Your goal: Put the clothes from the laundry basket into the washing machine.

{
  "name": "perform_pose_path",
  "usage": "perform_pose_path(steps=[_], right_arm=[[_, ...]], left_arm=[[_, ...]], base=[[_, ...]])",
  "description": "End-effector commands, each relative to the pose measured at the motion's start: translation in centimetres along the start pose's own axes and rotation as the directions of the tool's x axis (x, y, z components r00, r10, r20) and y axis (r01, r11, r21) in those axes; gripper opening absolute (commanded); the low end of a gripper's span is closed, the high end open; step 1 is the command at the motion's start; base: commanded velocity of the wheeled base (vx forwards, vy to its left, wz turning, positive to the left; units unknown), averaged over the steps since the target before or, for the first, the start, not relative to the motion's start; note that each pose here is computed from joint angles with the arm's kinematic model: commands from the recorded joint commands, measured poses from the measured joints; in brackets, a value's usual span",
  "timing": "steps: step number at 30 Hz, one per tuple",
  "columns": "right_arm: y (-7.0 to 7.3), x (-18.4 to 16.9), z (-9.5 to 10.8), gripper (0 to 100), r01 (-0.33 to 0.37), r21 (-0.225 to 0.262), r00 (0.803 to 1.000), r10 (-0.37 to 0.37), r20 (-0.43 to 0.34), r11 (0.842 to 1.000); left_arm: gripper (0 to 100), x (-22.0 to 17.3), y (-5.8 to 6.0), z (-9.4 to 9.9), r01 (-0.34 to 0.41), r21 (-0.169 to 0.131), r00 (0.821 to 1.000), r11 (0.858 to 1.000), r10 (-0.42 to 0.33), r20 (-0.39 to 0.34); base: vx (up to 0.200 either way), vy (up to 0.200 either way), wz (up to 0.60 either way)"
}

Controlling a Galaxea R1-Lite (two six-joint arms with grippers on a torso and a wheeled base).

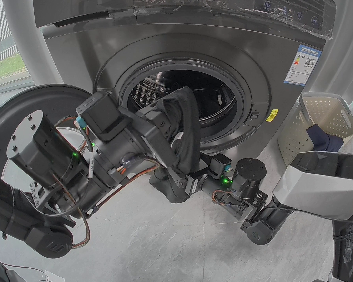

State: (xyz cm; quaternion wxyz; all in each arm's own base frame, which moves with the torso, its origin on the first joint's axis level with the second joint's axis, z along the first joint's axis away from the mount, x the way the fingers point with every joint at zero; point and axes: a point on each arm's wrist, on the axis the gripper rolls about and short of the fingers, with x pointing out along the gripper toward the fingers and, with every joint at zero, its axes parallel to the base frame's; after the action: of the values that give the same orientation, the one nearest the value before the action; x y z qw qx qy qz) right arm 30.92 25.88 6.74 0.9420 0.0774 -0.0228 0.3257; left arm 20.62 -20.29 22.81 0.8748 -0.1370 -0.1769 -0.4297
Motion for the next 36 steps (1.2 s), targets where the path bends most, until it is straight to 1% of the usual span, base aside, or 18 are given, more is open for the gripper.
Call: perform_pose_path(steps=[1,7,8,12,14,15,16,17,18,21,23,24,25,26,29,33,35,36], right_arm=[[-0.4,0.7,-1.1,100,0.007,-0.002,1.000,-0.007,-0.008,1.000],[-0.6,1.2,-1.3,100,0.012,0.000,1.000,-0.012,0.008,1.000],[-0.7,1.2,-0.9,0,0.013,0.000,1.000,-0.013,0.017,1.000],[-1.0,1.2,0.0,0,0.018,0.001,0.999,-0.018,0.039,1.000],[-1.3,0.8,2.0,0,0.026,0.003,0.996,-0.026,0.082,1.000],[-1.3,0.7,2.2,0,0.027,0.003,0.996,-0.027,0.086,1.000],[-1.5,0.3,3.5,0,0.031,0.003,0.993,-0.032,0.111,1.000],[-1.4,0.3,3.6,0,0.031,0.003,0.993,-0.032,0.111,1.000],[-1.4,-0.2,4.5,0,0.032,0.003,0.991,-0.033,0.126,0.999],[-1.2,-0.8,5.5,0,0.031,0.003,0.990,-0.031,0.138,1.000],[-1.0,-1.3,6.2,0,0.025,0.002,0.989,-0.025,0.145,1.000],[-0.9,-1.4,6.3,0,0.025,0.002,0.989,-0.025,0.147,1.000],[-0.6,-1.6,6.8,0,0.018,0.003,0.988,-0.018,0.156,1.000],[-0.5,-1.8,7.1,0,0.015,0.003,0.987,-0.016,0.162,1.000],[-0.3,-2.0,8.1,0,0.010,0.004,0.982,-0.011,0.187,1.000],[-0.1,-2.4,9.1,0,0.004,0.005,0.978,-0.005,0.209,1.000],[-0.1,-2.4,9.2,0,0.005,0.005,0.977,-0.006,0.213,1.000],[-0.1,-2.4,9.2,0,0.005,0.005,0.977,-0.006,0.213,1.000]], left_arm=[[0,-0.1,-0.1,0.5,0.002,0.001,1.000,1.000,-0.002,0.014],[0,-0.4,0.1,0.9,-0.008,0.005,1.000,1.000,0.008,0.018],[0,-0.4,0.2,0.8,-0.013,0.006,1.000,1.000,0.013,0.014],[0,-0.9,0.9,0.4,-0.045,0.015,0.999,0.999,0.046,-0.013],[0,-2.3,2.8,-0.5,-0.115,0.051,0.991,0.992,0.118,-0.067],[0,-2.4,3.0,-0.5,-0.121,0.055,0.990,0.991,0.125,-0.071],[0,-3.3,4.3,-1.3,-0.167,0.080,0.978,0.983,0.175,-0.109],[0,-3.4,4.4,-1.4,-0.173,0.084,0.976,0.981,0.182,-0.115],[0,-4.3,5.2,-2.0,-0.200,0.093,0.965,0.975,0.212,-0.151],[0,-5.4,6.0,-3.4,-0.231,0.101,0.946,0.968,0.248,-0.210],[0,-6.5,6.4,-5.4,-0.251,0.100,0.916,0.963,0.270,-0.296],[0,-6.6,6.5,-5.6,-0.252,0.101,0.913,0.962,0.271,-0.306],[0,-7.2,6.7,-7.1,-0.263,0.098,0.889,0.960,0.281,-0.361],[0,-7.4,6.8,-7.8,-0.266,0.096,0.879,0.959,0.282,-0.385],[0,-7.8,7.3,-10.0,-0.273,0.098,0.853,0.957,0.288,-0.435],[0,-8.2,7.8,-12.2,-0.270,0.120,0.816,0.955,0.293,-0.498],[0,-8.3,7.8,-12.7,-0.271,0.120,0.807,0.955,0.294,-0.512],[0,-8.2,7.8,-12.7,-0.270,0.120,0.809,0.956,0.292,-0.511]], base=[[0.000,0.000,0.00],[0.000,0.000,0.00],[0.000,0.000,0.00],[0.000,0.000,0.00],[0.000,0.000,0.00],[0.000,0.000,0.00],[0.000,0.000,0.00],[0.000,0.000,0.00],[0.000,0.000,0.00],[0.000,0.000,0.00],[0.000,0.000,0.00],[0.000,0.000,0.00],[0.000,0.000,0.00],[0.000,0.000,0.00],[0.000,0.000,0.00],[0.000,0.000,0.00],[0.000,0.000,0.00],[0.000,0.000,0.00]])
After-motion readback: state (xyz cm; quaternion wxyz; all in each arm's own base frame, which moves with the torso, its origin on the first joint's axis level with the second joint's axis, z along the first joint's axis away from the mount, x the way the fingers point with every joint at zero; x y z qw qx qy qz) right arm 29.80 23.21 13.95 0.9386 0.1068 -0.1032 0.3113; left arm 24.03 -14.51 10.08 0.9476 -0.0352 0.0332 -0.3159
